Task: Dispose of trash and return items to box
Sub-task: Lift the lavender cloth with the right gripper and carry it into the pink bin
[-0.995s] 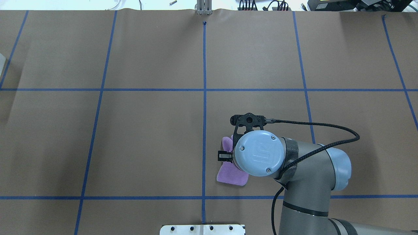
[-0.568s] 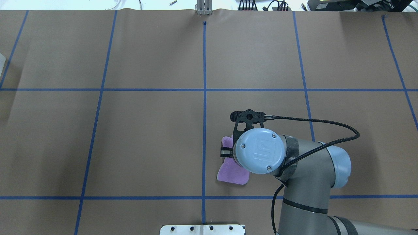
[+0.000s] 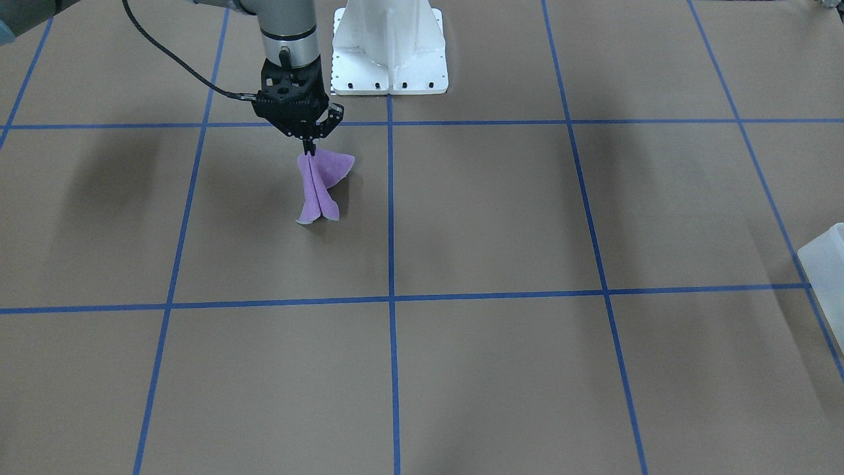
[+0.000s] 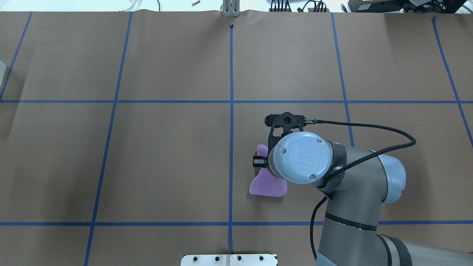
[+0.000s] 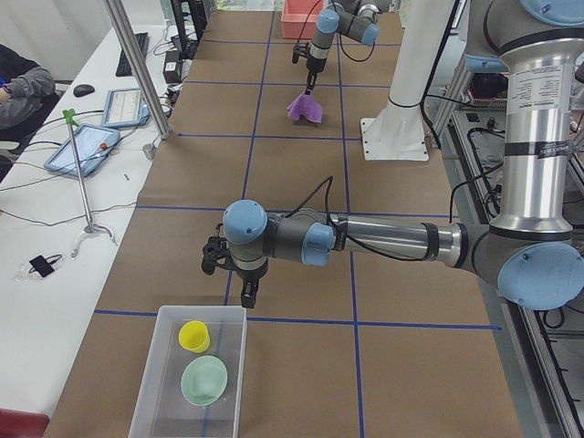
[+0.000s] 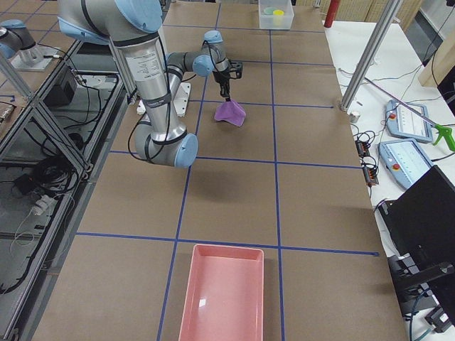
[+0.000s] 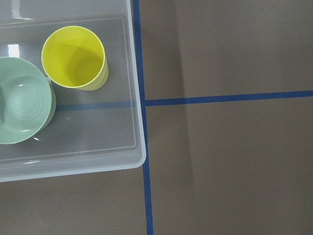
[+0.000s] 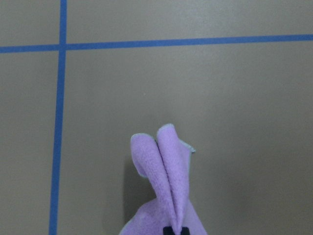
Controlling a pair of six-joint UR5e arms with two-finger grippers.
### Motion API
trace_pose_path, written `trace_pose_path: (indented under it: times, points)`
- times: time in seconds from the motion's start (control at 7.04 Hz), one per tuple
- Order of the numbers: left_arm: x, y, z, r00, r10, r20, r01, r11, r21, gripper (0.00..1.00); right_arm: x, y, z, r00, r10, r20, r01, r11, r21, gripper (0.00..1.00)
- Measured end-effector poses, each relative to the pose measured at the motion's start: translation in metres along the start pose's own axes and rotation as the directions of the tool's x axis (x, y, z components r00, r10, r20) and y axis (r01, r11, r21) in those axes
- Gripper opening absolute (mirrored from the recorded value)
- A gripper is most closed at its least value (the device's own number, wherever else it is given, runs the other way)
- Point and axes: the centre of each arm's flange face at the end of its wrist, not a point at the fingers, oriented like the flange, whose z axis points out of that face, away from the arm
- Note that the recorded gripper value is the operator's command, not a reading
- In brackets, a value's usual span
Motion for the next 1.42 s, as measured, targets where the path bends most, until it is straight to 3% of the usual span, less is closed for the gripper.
trace_pose_path:
  times: [0.28, 0.71, 1.14, 1.42]
  points:
    - [-0.016, 0.021, 0.012, 1.000, -0.019, 0.002, 0.019, 1.000, -0.020, 0.99, 0.069, -0.069, -0.028, 0.998, -0.055, -0.026, 0.054, 0.998, -0.030, 0.00]
    - [-0.020, 0.026, 0.017, 1.000, -0.027, -0.005, 0.027, 0.999, -0.023, 0.99, 0.254, -0.161, -0.067, 0.982, -0.182, -0.051, 0.177, 0.979, -0.101, 0.00]
    - [-0.019, 0.025, 0.016, 1.000, -0.027, -0.008, 0.027, 0.999, -0.021, 0.99, 0.478, -0.185, -0.095, 0.955, -0.295, -0.044, 0.284, 0.945, -0.161, 0.00]
    - [-0.018, 0.024, 0.015, 1.000, -0.023, -0.008, 0.023, 1.000, -0.018, 0.99, 0.609, -0.169, -0.090, 0.949, -0.315, -0.025, 0.303, 0.930, -0.206, 0.00]
